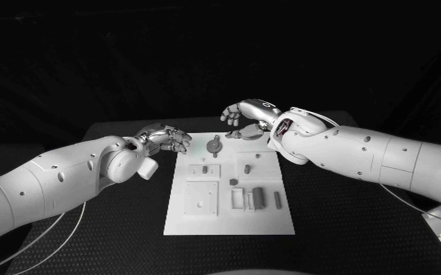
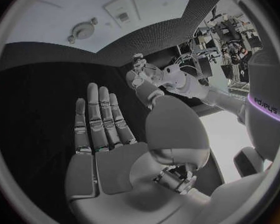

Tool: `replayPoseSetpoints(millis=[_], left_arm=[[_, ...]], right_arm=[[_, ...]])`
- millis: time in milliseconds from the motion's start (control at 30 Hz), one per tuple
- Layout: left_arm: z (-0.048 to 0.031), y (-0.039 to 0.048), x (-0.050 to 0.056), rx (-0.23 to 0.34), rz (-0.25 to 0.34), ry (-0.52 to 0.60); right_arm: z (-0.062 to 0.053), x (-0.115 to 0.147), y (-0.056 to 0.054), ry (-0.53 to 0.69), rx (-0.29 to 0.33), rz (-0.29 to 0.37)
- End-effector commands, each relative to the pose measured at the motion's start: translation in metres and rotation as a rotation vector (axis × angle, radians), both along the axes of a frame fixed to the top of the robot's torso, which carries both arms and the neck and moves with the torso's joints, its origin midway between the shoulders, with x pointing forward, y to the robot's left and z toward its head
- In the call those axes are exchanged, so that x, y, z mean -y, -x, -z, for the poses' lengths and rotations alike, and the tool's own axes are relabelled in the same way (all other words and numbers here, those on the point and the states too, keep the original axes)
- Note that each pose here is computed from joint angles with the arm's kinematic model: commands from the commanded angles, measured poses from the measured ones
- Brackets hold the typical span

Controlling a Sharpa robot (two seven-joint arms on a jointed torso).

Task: Assemble the parts on the task board

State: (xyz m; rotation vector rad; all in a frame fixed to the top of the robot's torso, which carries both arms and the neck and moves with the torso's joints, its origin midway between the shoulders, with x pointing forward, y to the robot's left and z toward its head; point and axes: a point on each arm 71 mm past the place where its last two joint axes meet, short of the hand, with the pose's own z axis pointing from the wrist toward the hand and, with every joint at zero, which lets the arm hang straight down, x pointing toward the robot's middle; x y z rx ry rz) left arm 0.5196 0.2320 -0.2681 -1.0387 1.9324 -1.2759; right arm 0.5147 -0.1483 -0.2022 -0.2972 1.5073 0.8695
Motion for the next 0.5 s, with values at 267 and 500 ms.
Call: replayPoseSetpoints(millis=[267, 500], left_arm=[[-0.0033, -0.0003, 0.007, 0.165, 0.067, -0.208], [-0.0107, 0.0004, 0.018, 0.430, 0.150, -0.492]], right_arm=[[0.005, 0.002, 0.002, 0.059, -0.040, -0.003], [0.008, 0.008, 0.001, 0.101, -0.049, 0.024]])
